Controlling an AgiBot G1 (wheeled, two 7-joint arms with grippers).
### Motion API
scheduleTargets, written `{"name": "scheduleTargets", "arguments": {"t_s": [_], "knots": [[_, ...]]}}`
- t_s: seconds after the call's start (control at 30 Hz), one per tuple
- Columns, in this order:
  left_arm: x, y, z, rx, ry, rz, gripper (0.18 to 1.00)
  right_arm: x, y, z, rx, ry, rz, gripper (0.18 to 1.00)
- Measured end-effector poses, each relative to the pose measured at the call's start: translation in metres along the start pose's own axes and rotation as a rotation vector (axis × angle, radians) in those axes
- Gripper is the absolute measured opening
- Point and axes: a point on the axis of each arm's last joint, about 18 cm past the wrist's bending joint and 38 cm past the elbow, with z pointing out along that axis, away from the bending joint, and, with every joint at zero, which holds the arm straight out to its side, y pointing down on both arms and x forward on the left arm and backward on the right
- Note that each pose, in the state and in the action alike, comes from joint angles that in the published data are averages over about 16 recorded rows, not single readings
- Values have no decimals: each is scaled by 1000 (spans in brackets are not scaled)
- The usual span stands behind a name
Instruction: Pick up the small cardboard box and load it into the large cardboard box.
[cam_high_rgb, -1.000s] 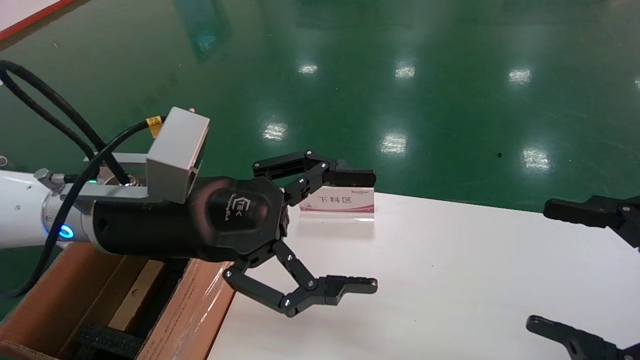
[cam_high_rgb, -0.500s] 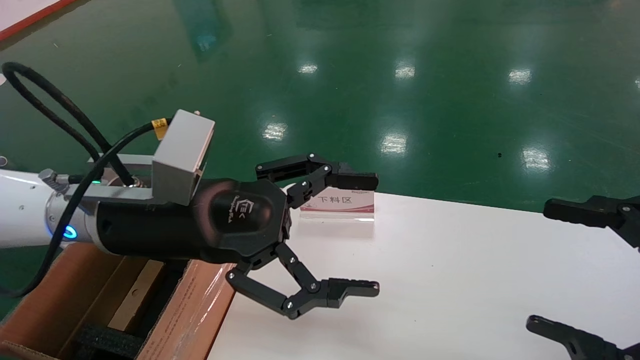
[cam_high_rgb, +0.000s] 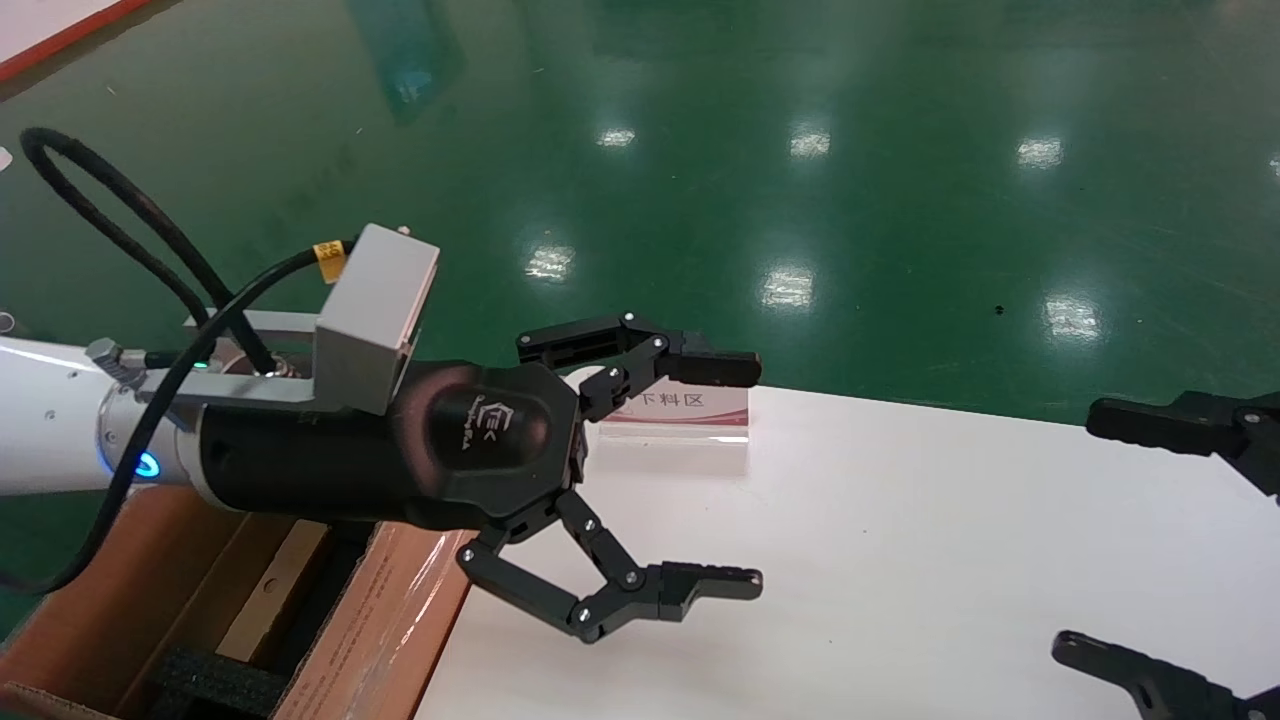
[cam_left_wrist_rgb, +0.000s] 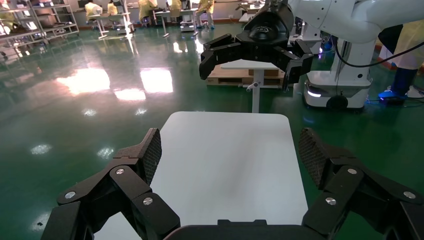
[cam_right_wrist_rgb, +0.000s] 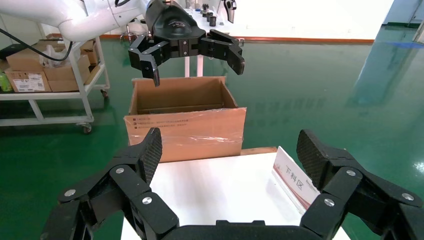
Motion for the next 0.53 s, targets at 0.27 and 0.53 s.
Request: {"name": "scheduleTargets", "arguments": {"t_s": [0.27, 0.53], "knots": [[0, 0, 0, -2, 2, -1, 1001, 0, 0, 0, 0, 0, 0, 1001], [0, 0, 0, -2, 2, -1, 1001, 0, 0, 0, 0, 0, 0, 1001]]}}
